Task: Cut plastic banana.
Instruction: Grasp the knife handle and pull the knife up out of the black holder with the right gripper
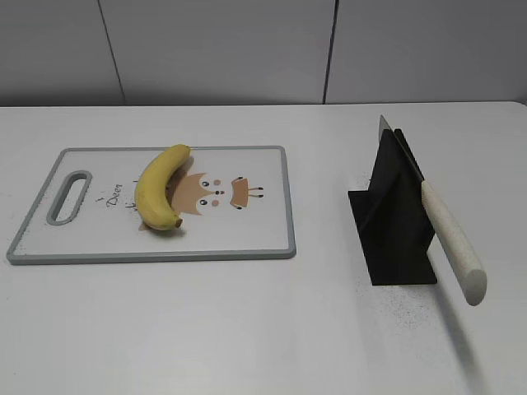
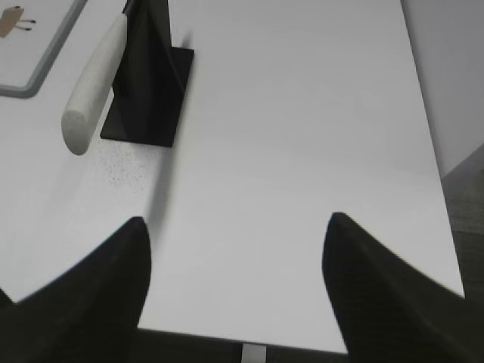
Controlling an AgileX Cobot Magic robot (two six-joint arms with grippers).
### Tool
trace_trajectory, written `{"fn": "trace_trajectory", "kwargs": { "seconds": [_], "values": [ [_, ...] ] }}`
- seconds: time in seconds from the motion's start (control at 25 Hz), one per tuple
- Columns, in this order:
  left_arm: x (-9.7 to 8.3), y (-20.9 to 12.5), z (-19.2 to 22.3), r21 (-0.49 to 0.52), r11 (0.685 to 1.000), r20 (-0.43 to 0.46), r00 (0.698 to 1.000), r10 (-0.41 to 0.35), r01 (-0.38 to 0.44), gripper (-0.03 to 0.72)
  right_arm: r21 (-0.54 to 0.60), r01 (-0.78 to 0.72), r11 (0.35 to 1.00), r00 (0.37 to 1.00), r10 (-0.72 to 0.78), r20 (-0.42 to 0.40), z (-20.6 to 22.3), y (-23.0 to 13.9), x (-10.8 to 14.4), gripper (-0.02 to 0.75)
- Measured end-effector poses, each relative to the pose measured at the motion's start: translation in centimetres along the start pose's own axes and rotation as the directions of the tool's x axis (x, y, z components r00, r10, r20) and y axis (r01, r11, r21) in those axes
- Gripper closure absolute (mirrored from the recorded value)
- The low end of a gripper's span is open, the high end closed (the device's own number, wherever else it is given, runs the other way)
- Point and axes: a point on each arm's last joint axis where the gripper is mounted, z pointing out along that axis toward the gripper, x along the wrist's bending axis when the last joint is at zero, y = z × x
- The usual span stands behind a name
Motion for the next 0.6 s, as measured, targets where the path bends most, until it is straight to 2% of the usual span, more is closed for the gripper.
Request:
{"fn": "trace_trajectory", "kwargs": {
  "seconds": [0.24,0.6],
  "values": [
    [0.0,0.0,0.0,0.000,1.000,0.000,1.000,0.000,0.000,0.099,0.178,-0.033,0.983,0.999,0.035,-0.011,0.7,2.7,-0.3,0.200],
    [0.0,0.0,0.0,0.000,1.000,0.000,1.000,0.000,0.000,0.099,0.304,-0.071,0.950,0.995,0.087,-0.039,2.9,6.8,-0.4,0.200]
  ]
}}
